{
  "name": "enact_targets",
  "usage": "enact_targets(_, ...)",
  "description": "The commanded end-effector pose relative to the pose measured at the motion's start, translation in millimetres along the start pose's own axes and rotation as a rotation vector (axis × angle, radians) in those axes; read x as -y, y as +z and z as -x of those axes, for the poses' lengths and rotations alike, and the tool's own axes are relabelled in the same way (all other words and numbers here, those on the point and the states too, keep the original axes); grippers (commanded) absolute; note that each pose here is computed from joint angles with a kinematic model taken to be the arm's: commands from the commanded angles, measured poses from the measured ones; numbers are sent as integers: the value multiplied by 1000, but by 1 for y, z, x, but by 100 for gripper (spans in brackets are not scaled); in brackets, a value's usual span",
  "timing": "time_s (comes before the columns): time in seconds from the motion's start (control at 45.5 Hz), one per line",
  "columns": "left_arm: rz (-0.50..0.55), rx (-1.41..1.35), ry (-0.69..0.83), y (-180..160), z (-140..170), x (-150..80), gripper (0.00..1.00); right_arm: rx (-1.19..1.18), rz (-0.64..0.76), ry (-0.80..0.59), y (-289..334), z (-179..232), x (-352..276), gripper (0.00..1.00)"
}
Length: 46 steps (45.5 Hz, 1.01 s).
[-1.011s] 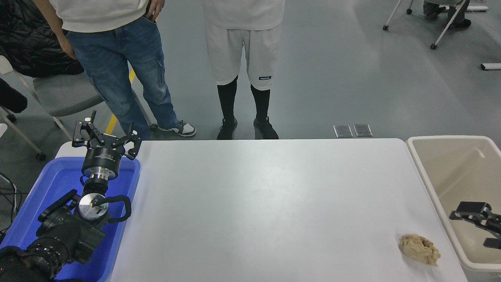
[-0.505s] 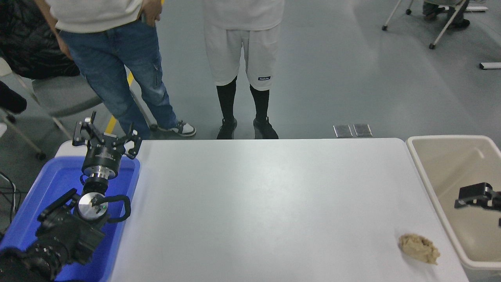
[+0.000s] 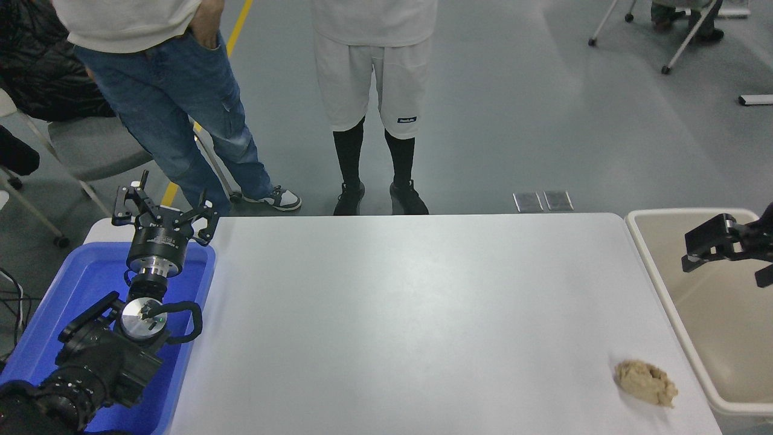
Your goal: Pick up foil plate and place in dustbin
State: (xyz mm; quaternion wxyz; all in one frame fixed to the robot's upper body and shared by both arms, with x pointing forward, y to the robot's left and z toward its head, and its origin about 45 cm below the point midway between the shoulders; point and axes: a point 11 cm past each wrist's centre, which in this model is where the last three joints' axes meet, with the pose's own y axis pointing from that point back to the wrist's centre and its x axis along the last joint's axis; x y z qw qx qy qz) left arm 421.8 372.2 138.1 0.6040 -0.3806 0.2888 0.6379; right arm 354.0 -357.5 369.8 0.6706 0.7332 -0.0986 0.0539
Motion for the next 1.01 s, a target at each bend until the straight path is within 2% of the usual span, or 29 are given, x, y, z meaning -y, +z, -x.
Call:
enact_targets(0.0, 1, 1, 2, 0, 0, 0, 99, -121, -67, 41, -51, -18, -14, 100)
enact_targets(0.571, 2, -1, 1, 0, 0, 0, 99, -246, 66, 44, -48, -30, -6, 100)
enact_targets(0.989, 1, 0, 0, 0, 0, 0, 99, -257, 67, 46, -49, -31, -5, 100)
